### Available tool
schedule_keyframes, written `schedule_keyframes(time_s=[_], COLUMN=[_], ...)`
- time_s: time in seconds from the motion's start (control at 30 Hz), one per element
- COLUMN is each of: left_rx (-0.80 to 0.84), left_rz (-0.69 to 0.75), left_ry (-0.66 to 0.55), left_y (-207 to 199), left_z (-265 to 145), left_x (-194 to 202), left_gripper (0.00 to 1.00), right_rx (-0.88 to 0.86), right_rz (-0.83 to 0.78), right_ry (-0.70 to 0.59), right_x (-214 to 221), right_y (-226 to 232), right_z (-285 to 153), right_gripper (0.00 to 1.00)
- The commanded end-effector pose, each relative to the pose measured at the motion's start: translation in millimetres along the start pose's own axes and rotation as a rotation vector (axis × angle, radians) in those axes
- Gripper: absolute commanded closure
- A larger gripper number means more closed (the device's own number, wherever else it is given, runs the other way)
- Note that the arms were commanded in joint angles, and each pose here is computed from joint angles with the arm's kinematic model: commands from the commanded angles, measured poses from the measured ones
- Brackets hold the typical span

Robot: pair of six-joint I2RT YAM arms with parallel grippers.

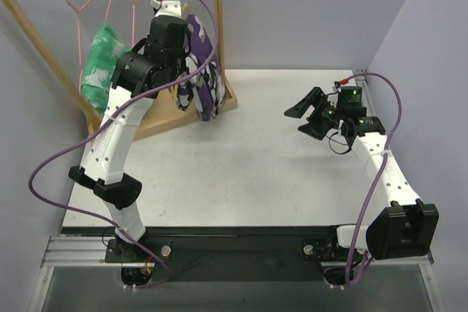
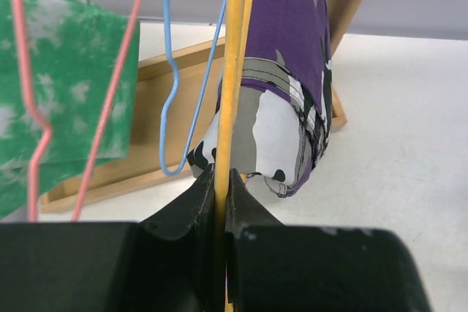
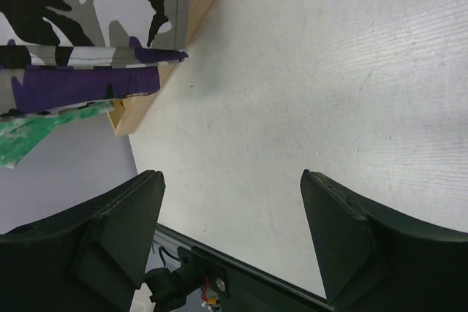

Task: Place the trousers on the hanger
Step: Place the hanger at the clothesline.

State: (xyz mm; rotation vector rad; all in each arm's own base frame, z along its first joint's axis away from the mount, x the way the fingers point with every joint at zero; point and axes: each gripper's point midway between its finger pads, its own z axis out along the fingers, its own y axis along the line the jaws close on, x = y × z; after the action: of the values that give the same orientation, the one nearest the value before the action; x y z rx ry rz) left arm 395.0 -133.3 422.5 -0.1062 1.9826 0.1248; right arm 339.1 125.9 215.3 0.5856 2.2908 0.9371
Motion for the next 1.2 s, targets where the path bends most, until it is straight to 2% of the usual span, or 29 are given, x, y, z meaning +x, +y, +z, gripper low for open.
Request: schedule_keyframes(time_s=[0.0,0.43,0.53,1.17], left_rx=[0.110,0.122,0.124,0.165], left_rz=[-0.338,-0.468,-0.488,-0.506], left_ry=[-0.379,-0.577,-0.592,-0.479], left_y=[2,10,11,-15], left_z=[-32,-25,-19,55], left_x=[-119,-175,-180,-154], left_gripper=[1.00,1.00,1.00,1.00], right_rx=[-0.054,-0.080,-0.078,-0.070], right_rz=[-0.043,-0.076,-0.073,0.010], right_ry=[-0.033,-0.080,-0.076,-0.066], right_x=[-11,-22,-23,-39], right_y=[18,19,17,-1], right_z=[-12,-30,-29,-25], right_gripper=[0.22,0.22,0.22,0.23])
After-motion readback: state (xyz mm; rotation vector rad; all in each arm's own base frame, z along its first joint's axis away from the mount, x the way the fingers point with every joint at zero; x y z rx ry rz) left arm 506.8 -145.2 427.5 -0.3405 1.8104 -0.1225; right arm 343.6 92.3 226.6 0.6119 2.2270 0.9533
